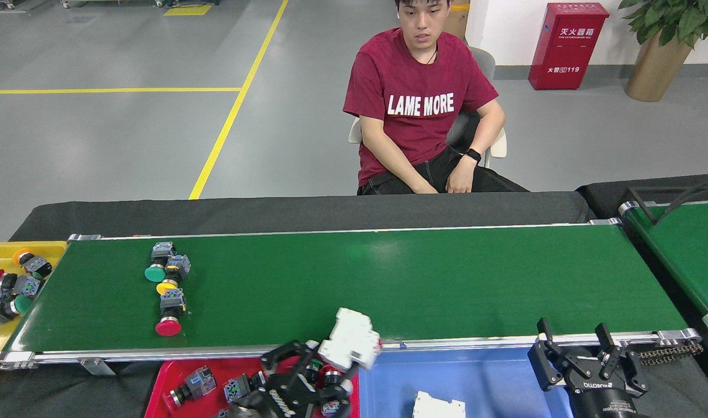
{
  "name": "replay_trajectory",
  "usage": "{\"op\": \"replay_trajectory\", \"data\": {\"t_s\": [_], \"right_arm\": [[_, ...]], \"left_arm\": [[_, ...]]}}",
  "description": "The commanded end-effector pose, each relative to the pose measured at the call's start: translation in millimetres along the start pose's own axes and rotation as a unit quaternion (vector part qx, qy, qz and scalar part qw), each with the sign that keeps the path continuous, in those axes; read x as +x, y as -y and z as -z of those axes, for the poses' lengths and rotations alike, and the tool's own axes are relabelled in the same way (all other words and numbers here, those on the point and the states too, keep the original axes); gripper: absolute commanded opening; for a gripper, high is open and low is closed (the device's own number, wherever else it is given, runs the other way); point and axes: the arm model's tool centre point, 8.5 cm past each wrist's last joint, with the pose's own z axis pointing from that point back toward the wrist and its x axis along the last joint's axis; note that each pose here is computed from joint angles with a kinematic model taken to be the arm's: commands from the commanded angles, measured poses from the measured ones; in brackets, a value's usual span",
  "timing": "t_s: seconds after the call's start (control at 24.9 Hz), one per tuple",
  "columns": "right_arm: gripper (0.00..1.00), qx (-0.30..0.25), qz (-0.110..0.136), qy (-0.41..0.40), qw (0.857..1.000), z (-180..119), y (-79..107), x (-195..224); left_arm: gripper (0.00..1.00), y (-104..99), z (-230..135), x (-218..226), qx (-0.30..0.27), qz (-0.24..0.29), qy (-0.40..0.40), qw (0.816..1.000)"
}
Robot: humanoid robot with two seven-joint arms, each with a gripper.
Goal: Pick switch part from conveyor to tray
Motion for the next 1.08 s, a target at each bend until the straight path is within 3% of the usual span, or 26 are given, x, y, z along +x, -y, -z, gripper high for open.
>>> {"op": "replay_trajectory", "data": {"t_s": [0.0,0.04,0.16,0.2,0.36,0.48,0.6,0.76,0.84,0.92,1.04], "right_arm": [[0.97,-0.020,0.000,-0.002,1.000,0,8.1,0],[0.97,-0.023,0.000,-0.003,1.000,0,8.3,0],[0.97,-0.026,-0.002,-0.002,1.000,-2,7.2,-1],[0.97,-0.025,-0.002,-0.002,1.000,-3,6.3,-1],[0.97,-0.023,-0.002,-0.002,1.000,-5,4.6,-2],[0.97,-0.020,-0.003,-0.002,1.000,-7,2.6,-2],[0.97,-0.019,-0.003,-0.004,1.000,-8,2.4,-3],[0.98,-0.025,-0.003,-0.005,1.000,-8,4.0,-4],[0.98,-0.026,-0.002,-0.006,1.000,-7,4.7,-4],[0.98,-0.027,-0.002,-0.005,1.000,-8,4.9,-4],[0.98,-0.027,-0.002,-0.004,1.000,-8,5.2,-3]], "left_arm": [[0.15,-15,17,15,0.009,0.018,0.012,1.000],[0.29,-18,24,27,0.009,0.023,0.024,0.999],[0.90,-13,30,31,-0.014,0.023,-0.012,1.000],[1.00,-12,29,29,-0.015,0.020,-0.029,0.999],[1.00,0,19,30,-0.028,0.002,-0.040,0.999],[1.00,5,1,-3,-0.024,-0.027,-0.098,0.995],[1.00,20,-66,-65,-0.019,-0.056,-0.218,0.974],[1.00,41,-183,-139,-0.046,-0.006,-0.363,0.931],[1.00,55,-225,-152,-0.077,-0.007,-0.404,0.912],[1.00,65,-251,-161,-0.095,-0.011,-0.417,0.904],[1.00,74,-263,-166,-0.101,-0.026,-0.423,0.900]]}}
